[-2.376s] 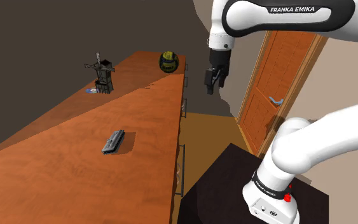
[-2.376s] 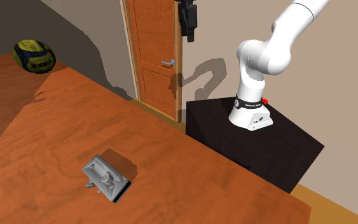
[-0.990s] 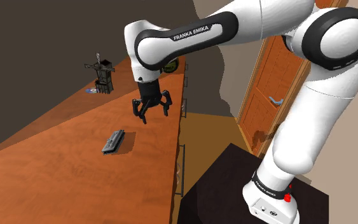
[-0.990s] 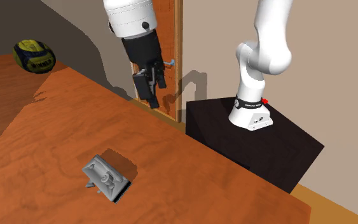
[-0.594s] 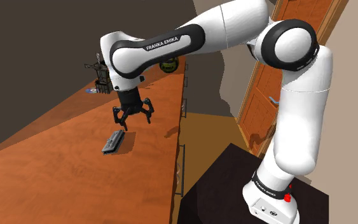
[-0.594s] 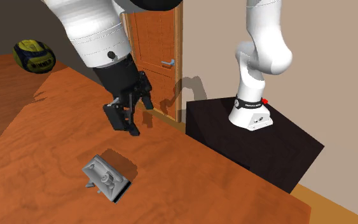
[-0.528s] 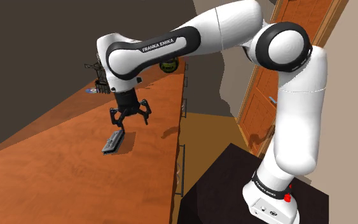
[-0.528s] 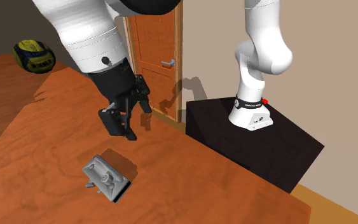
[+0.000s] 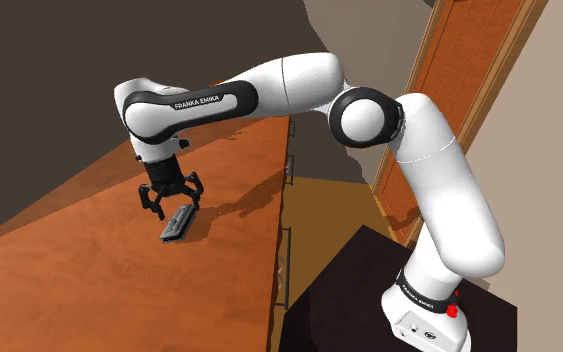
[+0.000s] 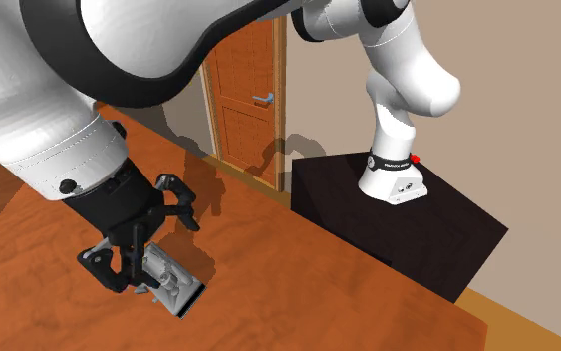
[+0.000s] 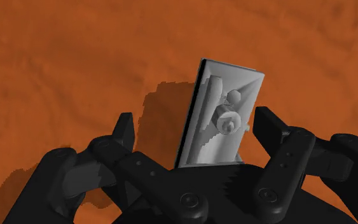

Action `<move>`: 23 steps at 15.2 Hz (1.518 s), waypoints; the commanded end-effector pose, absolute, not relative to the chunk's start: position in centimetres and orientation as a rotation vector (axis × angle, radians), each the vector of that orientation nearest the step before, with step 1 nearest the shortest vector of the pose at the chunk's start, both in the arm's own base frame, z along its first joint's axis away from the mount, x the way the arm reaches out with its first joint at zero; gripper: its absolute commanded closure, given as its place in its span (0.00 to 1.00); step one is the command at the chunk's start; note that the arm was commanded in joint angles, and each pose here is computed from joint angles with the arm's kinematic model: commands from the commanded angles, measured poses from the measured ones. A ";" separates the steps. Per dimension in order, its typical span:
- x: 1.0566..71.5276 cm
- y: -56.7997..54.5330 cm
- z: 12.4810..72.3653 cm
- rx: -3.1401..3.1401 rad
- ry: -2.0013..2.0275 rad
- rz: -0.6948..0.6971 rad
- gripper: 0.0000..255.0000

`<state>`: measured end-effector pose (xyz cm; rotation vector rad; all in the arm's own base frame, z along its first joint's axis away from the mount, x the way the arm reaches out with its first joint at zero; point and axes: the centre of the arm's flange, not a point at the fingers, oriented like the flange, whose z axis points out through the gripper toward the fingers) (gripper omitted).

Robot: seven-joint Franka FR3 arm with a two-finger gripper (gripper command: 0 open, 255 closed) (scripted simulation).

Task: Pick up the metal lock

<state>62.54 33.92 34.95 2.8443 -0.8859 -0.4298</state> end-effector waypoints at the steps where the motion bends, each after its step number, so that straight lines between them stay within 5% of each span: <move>1: 64.4 35.0 33.6 2.821 -0.936 -0.447 0.00; 11: 64.4 35.1 29.5 2.820 -0.937 -0.447 0.00; 12: 64.4 35.0 29.5 2.820 -0.937 -0.447 1.00; 23: 64.4 35.1 30.6 2.820 -0.937 -0.447 1.00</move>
